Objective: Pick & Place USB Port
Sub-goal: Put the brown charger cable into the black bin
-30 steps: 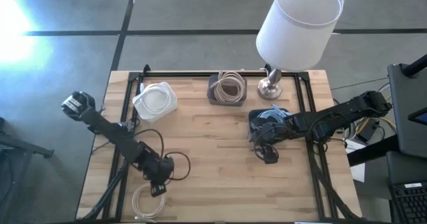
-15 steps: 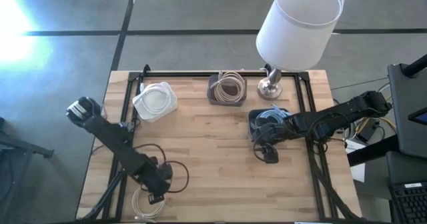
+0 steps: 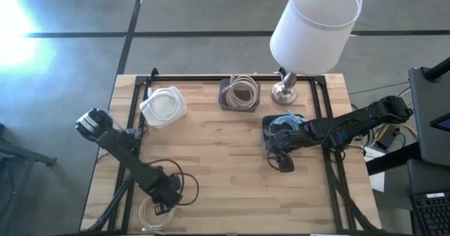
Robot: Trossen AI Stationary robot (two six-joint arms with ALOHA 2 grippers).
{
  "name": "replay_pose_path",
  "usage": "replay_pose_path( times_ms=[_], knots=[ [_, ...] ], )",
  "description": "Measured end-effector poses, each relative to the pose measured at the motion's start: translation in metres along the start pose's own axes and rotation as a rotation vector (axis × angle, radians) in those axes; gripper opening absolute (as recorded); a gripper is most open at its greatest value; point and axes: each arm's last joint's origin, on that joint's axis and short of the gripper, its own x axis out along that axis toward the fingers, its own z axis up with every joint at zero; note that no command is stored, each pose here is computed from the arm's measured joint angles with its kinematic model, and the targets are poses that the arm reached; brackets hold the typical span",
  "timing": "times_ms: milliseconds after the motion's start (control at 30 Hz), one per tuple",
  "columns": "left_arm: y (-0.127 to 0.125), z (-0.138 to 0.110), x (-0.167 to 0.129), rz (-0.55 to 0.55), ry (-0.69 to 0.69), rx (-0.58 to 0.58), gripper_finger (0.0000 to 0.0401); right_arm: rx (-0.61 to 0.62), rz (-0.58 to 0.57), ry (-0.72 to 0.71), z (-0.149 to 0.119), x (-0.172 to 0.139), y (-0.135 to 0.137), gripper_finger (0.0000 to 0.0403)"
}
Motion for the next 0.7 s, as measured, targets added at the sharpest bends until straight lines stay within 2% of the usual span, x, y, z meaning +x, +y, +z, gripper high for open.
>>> replay_pose_path(
  times_ms=[200, 367, 500, 633, 700],
  knots=[
    [0.001, 0.002, 0.009, 0.031, 0.016, 0.01, 0.0167, 0.0, 0.0, 0.002, 0.0, 0.0, 0.0, 0.0185],
    [0.002, 0.005, 0.021, 0.073, 0.035, 0.028, 0.0182, 0.0, -0.002, 0.016, -0.002, 0.0, 0.0, 0.0185],
    [0.003, 0.006, 0.024, 0.084, 0.055, 0.069, 0.0144, -0.001, -0.002, 0.014, -0.001, 0.0, 0.0, 0.0185],
    [0.006, 0.008, 0.018, 0.115, 0.015, 0.069, 0.0062, -0.002, -0.008, 0.009, -0.001, 0.0, -0.001, 0.0185],
    [0.005, 0.013, 0.011, 0.133, -0.053, 0.042, 0.0028, -0.003, -0.008, 0.007, -0.001, 0.0, -0.001, 0.0185]
  ],
)
